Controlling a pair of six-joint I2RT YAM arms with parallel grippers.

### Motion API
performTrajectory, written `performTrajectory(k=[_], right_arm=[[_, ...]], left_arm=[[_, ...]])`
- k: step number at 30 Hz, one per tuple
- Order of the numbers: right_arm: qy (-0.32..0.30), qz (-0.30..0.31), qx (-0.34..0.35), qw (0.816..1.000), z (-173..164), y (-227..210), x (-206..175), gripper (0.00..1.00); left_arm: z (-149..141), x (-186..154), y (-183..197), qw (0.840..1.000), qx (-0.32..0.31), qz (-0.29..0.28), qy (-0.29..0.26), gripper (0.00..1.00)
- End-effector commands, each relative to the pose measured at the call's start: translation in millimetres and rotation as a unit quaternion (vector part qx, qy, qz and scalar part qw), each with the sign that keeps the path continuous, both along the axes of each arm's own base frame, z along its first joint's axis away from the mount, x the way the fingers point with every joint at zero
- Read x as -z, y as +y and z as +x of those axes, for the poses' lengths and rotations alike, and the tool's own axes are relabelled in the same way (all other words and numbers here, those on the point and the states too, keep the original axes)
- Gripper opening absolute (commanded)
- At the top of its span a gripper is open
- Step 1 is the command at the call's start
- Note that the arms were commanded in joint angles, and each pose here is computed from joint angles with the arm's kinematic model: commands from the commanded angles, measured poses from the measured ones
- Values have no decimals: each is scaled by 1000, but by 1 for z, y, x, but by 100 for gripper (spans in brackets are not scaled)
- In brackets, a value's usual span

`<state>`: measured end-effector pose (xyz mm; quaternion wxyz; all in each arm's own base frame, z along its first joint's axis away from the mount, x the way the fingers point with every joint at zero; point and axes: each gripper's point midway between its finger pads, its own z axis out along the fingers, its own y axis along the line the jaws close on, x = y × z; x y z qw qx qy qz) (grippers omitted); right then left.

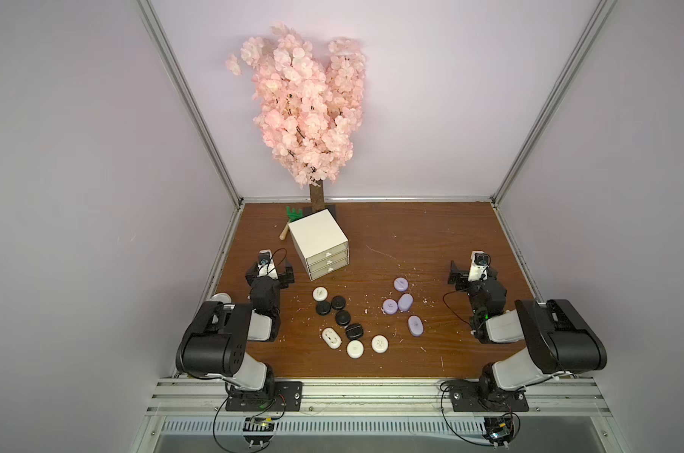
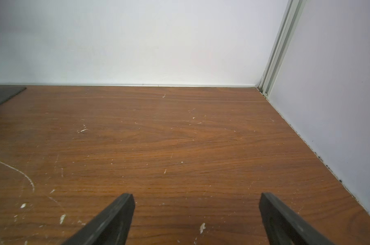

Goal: Put the bluetooth earphones in the drawer according to color
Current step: Move the storage box to the center of the board.

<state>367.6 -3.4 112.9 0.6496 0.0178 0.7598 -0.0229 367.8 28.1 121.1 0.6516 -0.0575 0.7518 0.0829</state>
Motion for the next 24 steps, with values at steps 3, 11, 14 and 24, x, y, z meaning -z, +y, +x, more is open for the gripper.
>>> performTrajectory(k=[3, 11, 14, 24], right_arm=[[-22, -2, -11, 1000, 5, 5, -13, 99], [-22, -2, -10, 1000, 5, 5, -13, 100], [-22, -2, -10, 1000, 5, 5, -13, 100], [-21, -2, -10, 1000, 6, 5, -13, 100]], left_arm=[[-1, -3, 0, 1000, -3, 4, -10, 100], [-1, -4, 1, 1000, 0, -1, -11, 100], [-1, -4, 1, 1000, 1, 0, -11, 100], [0, -3, 0, 1000, 3, 2, -9, 100]])
